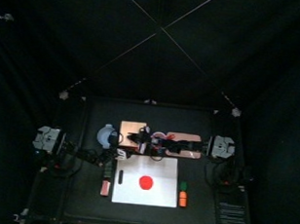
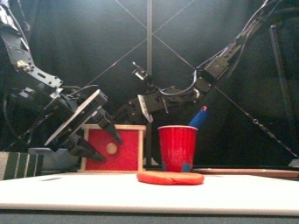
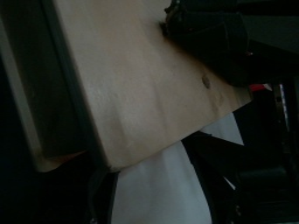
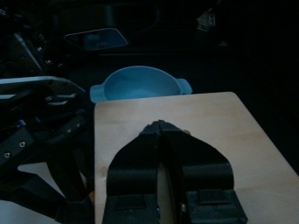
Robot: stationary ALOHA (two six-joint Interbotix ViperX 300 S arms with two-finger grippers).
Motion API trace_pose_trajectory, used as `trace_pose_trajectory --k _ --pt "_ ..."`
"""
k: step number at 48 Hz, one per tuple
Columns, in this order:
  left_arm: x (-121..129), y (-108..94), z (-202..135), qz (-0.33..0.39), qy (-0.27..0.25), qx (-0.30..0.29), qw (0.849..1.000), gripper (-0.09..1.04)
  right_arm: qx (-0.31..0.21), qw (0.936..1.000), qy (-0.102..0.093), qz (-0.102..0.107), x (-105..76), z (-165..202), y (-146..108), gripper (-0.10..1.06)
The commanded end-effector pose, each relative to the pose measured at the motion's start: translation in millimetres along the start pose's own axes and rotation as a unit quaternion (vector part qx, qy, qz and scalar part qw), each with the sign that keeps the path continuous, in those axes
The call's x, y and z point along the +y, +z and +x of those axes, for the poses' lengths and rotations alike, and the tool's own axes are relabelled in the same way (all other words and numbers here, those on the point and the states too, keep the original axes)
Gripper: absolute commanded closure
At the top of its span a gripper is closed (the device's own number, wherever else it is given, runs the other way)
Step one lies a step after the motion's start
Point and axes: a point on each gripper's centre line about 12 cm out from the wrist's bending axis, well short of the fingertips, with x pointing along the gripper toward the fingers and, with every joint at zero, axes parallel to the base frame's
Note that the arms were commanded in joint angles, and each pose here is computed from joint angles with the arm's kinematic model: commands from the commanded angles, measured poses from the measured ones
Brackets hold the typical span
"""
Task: Get the cutter from the drawer then cut the dough then place the extra dough in the bowl
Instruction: Open the drawer
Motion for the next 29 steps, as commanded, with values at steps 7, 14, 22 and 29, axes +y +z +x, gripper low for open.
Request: trace_pose_trajectory --k 7,14,22,29 --pt "-10.5 7.6 3.2 -0.011 -0.013 -0.019 1.0 0.21 -0.007 1.0 -0.001 0.001 0.9 -0.2 7.4 0.78" --pt "-12.1 4.9 3.9 -0.008 -0.014 -0.015 1.0 0.23 -0.007 1.0 -0.002 0.004 1.1 0.1 7.8 0.78" --pt "-10.0 1.6 4.2 -0.005 -0.011 -0.01 1.0 0.25 -0.007 0.9999 -0.004 0.006 0.7 0.1 7.8 0.78" --pt "-11.3 -4.9 1.8 0.001 -0.014 0.003 1.0 0.25 -0.009 0.9999 -0.004 0.007 0.5 0.3 8.6 0.78"
